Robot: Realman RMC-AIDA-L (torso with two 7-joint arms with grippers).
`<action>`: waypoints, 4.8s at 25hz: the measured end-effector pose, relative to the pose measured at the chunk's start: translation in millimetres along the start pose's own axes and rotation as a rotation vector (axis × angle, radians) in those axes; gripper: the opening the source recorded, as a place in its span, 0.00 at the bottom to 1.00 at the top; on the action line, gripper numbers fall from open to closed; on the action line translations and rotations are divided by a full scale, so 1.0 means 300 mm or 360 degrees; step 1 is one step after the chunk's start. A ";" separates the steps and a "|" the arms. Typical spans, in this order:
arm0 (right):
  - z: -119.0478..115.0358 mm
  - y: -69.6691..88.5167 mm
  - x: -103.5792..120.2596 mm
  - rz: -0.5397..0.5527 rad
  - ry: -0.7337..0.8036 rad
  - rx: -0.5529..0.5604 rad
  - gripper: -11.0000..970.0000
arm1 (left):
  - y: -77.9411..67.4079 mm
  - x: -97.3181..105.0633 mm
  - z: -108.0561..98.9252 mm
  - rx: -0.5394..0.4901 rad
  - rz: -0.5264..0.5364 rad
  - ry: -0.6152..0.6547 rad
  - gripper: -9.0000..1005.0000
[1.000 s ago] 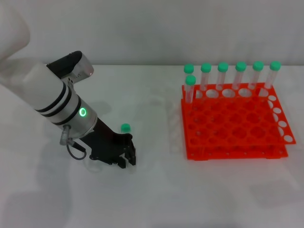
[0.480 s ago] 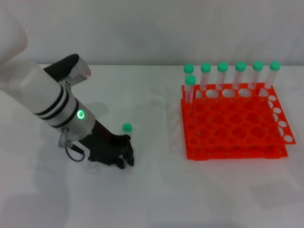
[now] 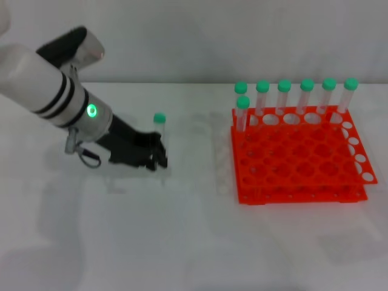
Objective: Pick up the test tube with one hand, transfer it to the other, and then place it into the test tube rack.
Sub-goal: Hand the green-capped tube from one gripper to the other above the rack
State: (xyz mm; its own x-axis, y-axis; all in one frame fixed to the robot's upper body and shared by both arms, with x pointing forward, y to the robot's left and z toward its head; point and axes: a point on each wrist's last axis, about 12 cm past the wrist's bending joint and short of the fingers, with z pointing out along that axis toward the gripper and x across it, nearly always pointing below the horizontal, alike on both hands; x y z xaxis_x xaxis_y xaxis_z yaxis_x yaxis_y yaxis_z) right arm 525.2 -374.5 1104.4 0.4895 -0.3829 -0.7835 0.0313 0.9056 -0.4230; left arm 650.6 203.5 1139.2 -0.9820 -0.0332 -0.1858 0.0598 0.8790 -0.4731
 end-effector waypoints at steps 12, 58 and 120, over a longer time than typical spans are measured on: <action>0.015 -0.004 -0.018 0.0131 -0.0064 -0.0047 0.78 | -0.023 -0.048 -0.150 0.0599 0.0404 -0.0646 0.21; 0.241 0.215 -0.185 0.1356 0.0423 -0.1809 0.78 | -0.209 0.207 0.025 0.0778 0.1948 -0.0644 0.20; 0.238 0.313 -0.187 0.1173 0.0421 -0.1859 0.51 | -0.262 0.183 0.041 0.0690 0.1968 -0.0632 0.20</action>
State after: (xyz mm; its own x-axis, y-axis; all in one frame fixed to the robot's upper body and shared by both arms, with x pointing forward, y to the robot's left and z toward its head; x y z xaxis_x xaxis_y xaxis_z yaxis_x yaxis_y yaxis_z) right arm 563.0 -254.9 1141.0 -0.1044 -0.0340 -0.9939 -0.9531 0.2888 0.0903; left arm 594.1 126.7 1155.7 -0.1351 0.4600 -0.8776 0.9751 0.2187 -0.0355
